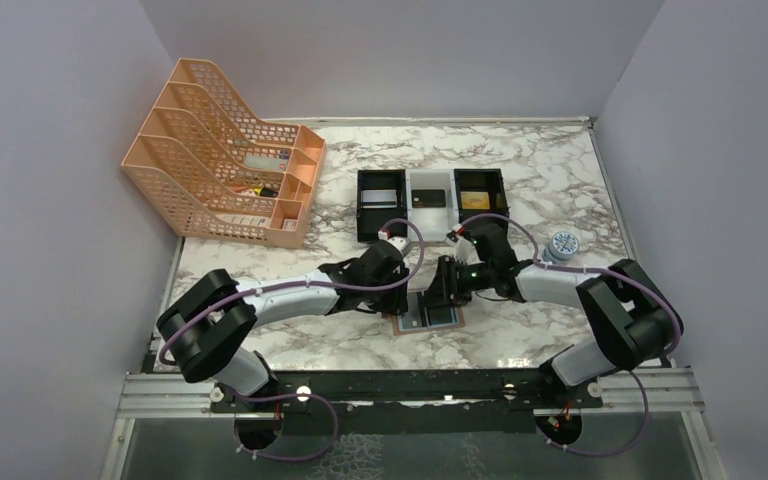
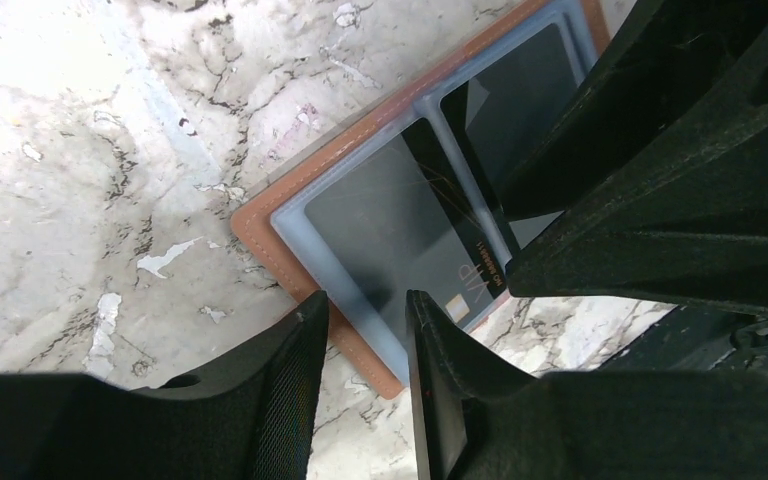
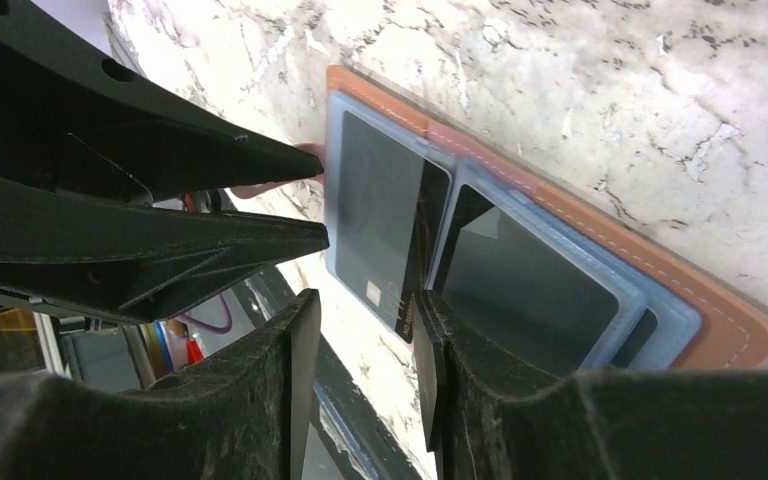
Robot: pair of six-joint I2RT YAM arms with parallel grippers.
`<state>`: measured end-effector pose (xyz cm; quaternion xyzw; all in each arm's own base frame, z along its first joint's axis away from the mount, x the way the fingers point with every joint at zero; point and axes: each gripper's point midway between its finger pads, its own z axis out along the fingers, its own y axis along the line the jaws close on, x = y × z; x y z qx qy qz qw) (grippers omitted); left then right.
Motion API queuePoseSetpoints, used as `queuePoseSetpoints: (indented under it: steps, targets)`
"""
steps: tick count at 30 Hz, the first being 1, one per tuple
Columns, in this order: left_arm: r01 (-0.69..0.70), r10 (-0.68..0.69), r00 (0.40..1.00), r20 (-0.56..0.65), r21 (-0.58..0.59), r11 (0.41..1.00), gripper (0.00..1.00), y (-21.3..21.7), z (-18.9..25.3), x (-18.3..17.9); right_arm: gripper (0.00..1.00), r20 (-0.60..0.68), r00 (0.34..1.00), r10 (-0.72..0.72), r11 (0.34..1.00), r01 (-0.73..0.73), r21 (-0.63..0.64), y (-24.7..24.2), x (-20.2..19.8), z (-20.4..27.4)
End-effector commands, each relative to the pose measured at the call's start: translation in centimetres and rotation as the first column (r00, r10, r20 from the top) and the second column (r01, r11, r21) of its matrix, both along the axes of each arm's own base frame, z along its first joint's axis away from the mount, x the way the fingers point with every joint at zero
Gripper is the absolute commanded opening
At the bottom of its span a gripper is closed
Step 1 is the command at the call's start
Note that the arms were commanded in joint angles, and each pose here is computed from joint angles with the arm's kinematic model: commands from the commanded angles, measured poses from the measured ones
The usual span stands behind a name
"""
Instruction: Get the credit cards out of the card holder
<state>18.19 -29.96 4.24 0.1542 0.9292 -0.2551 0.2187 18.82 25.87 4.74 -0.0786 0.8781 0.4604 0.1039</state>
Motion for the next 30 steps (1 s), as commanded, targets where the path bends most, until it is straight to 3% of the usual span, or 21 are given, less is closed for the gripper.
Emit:
queuePoseSetpoints:
  steps: [1, 11, 21, 30]
  targets:
    - [0.007, -0.007, 1.0, -0.006, -0.009, 1.0, 0.37, -0.7, -0.2, 0.0, 0.39, -0.017, 1.0, 0.008, 1.0, -0.008, 0.007, 0.4, -0.3, -1.0]
    - [0.01, -0.009, 1.0, -0.023, 0.035, 0.999, 0.31, -0.1, -1.7, -0.3, 0.39, -0.056, 0.998, 0.004, 1.0, -0.005, -0.02, 0.4, -0.5, -2.8]
    - [0.01, -0.01, 1.0, -0.02, 0.041, 0.999, 0.24, 0.0, -1.8, -0.5, 0.36, -0.054, 0.998, 0.014, 0.998, -0.01, 0.057, 1.1, -0.8, -1.5]
    - [0.006, -0.005, 1.0, -0.013, 0.062, 0.998, 0.14, 0.2, -1.8, -0.4, 0.36, 0.06, 0.996, -0.06, 0.995, 0.065, -0.072, -0.4, 1.1, -0.8]
